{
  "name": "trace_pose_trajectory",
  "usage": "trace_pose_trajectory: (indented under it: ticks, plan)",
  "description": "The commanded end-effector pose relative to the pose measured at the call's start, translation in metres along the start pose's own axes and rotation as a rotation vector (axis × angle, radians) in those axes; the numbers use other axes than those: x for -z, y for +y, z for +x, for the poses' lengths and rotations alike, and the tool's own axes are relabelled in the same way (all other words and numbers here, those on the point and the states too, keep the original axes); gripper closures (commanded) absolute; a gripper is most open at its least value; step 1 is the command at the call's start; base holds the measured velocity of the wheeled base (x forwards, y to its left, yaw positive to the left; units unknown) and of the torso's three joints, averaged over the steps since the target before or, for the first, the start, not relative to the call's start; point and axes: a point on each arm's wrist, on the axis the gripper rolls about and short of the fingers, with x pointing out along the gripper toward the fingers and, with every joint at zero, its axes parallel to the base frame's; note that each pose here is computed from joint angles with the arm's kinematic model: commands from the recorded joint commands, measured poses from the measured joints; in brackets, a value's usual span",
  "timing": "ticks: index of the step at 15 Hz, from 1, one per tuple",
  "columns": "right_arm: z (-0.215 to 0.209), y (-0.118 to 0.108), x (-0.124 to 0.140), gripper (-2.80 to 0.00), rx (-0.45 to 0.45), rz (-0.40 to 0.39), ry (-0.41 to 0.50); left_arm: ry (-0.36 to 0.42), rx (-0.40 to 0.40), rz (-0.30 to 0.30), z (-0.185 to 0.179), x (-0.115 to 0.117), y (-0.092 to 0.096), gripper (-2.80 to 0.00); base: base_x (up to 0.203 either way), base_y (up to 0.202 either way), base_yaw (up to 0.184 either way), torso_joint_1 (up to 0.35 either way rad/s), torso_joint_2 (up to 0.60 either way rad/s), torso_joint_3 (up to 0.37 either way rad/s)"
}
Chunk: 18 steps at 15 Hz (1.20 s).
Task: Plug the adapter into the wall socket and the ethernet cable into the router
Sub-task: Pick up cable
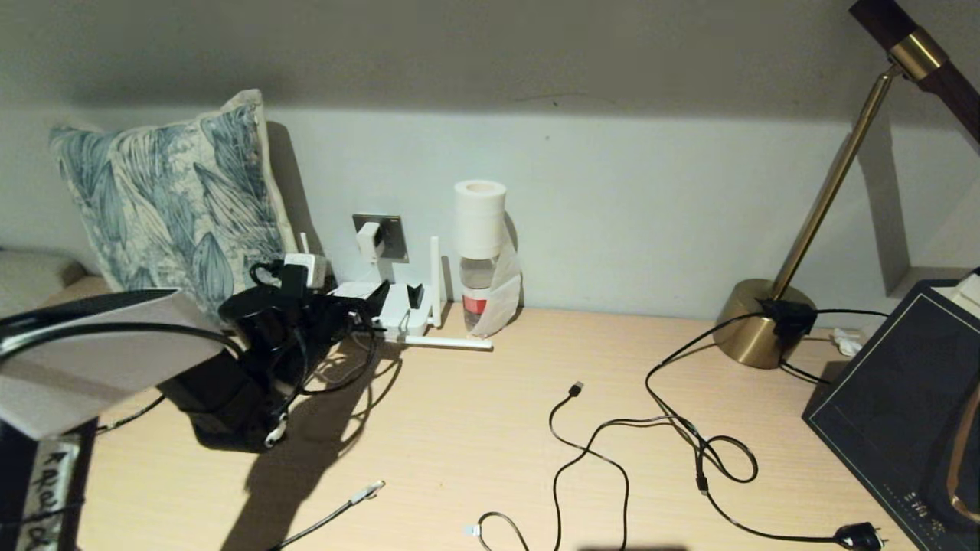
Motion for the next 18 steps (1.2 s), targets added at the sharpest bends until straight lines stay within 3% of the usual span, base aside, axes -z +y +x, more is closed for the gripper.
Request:
trace_pose_trajectory:
  ticks: [1,4,6,9,10,11,14,18]
  plan:
    - [0.0,0.0,0.0,0.0,0.0,-0.001,0.0,-0.02,0.077,0.057,-0.062,-0.055,0.01,-2.8,0.0,0.0,0.0,0.0,0.0,0.0]
    - [0.0,0.0,0.0,0.0,0.0,-0.001,0.0,0.07,0.274,0.209,-0.128,-0.073,0.018,-2.8,0.0,0.0,0.0,0.0,0.0,0.0]
    - [0.0,0.0,0.0,0.0,-0.001,-0.001,0.001,0.236,0.448,0.303,-0.154,-0.064,0.013,-2.8,0.0,0.0,0.0,0.0,0.0,0.0]
    - [0.0,0.0,0.0,0.0,0.0,-0.001,0.0,0.551,0.751,0.378,-0.186,-0.045,-0.005,-2.8,0.0,0.0,0.0,0.0,0.0,0.0]
    - [0.0,0.0,0.0,0.0,-0.001,-0.001,0.001,0.639,0.839,0.433,-0.192,-0.044,-0.01,-2.8,0.0,0.0,0.0,0.0,0.0,0.0]
    - [0.0,0.0,0.0,0.0,0.0,-0.001,0.0,0.696,0.885,0.516,-0.186,-0.046,-0.014,-2.8,0.0,0.0,0.0,0.0,0.0,0.0]
    - [0.0,0.0,0.0,0.0,0.0,-0.001,0.0,0.773,0.947,0.61,-0.163,-0.033,-0.022,-2.8,0.0,0.0,0.0,0.0,0.0,0.0]
    - [0.0,0.0,0.0,0.0,0.0,-0.001,0.0,0.844,0.97,0.636,-0.162,-0.028,-0.026,-2.8,0.0,0.0,0.0,0.0,0.0,0.0]
